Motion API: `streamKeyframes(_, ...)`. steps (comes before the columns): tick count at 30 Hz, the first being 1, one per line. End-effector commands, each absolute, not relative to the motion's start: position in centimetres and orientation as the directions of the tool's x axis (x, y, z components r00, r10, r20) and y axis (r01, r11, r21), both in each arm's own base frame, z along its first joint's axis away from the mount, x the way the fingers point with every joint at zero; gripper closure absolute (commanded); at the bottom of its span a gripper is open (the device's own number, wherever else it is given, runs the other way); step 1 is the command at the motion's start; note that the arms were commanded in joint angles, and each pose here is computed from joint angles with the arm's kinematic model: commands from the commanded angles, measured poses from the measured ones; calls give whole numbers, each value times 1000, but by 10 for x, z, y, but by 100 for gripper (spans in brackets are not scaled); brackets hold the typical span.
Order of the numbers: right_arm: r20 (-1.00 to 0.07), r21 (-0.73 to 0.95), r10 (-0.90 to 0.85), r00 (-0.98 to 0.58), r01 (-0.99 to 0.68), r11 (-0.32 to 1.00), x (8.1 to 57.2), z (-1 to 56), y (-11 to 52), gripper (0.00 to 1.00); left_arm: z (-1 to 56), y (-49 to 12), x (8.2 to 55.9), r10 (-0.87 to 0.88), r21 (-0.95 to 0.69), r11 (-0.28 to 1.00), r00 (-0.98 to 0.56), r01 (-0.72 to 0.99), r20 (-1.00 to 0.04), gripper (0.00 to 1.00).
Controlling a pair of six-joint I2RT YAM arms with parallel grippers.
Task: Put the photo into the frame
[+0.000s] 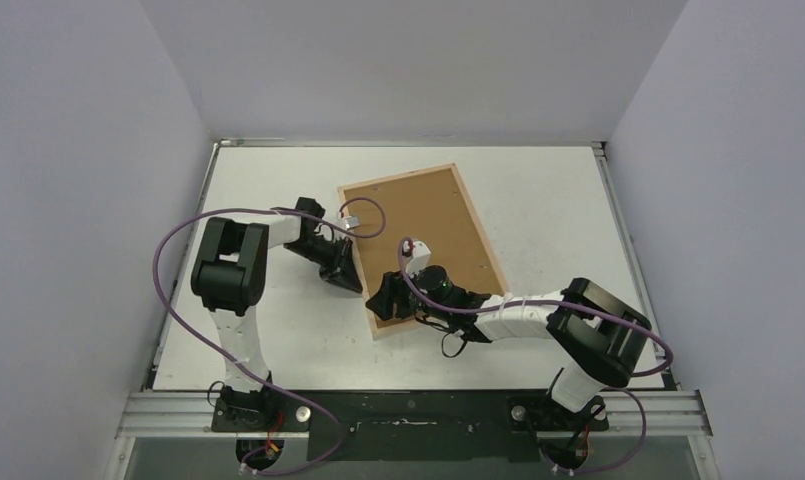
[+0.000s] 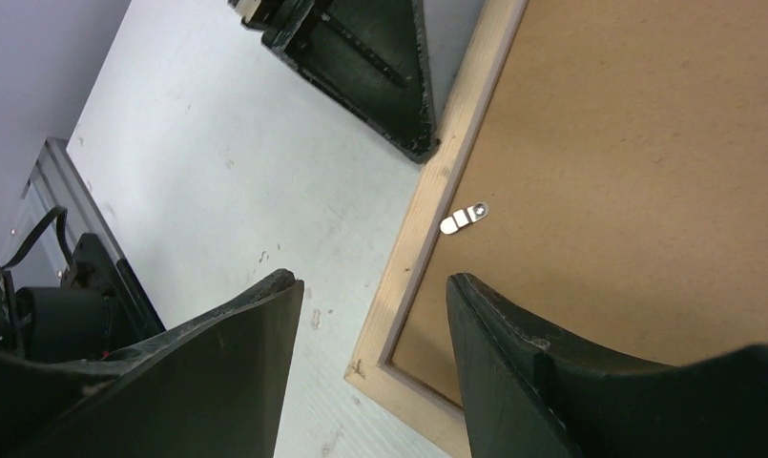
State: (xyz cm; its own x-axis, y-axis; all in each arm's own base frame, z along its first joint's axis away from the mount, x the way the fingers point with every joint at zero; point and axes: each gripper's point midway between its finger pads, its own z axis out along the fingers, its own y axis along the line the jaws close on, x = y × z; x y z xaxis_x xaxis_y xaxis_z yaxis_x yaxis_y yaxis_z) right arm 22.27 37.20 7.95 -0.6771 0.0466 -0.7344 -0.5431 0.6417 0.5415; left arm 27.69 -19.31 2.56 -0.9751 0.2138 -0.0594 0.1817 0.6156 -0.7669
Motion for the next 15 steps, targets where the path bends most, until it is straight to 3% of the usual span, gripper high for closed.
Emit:
streamKeyframes(1,-742,559,17,-670,-604,568,213,94,381,42,21,-211,302,212,-756,607,-967,245,-144,96)
streamKeyframes(15,-725,539,6,-689,-562,627,220,65,372,45,21,-218,303,234,-752,608,-963,254,-136,97)
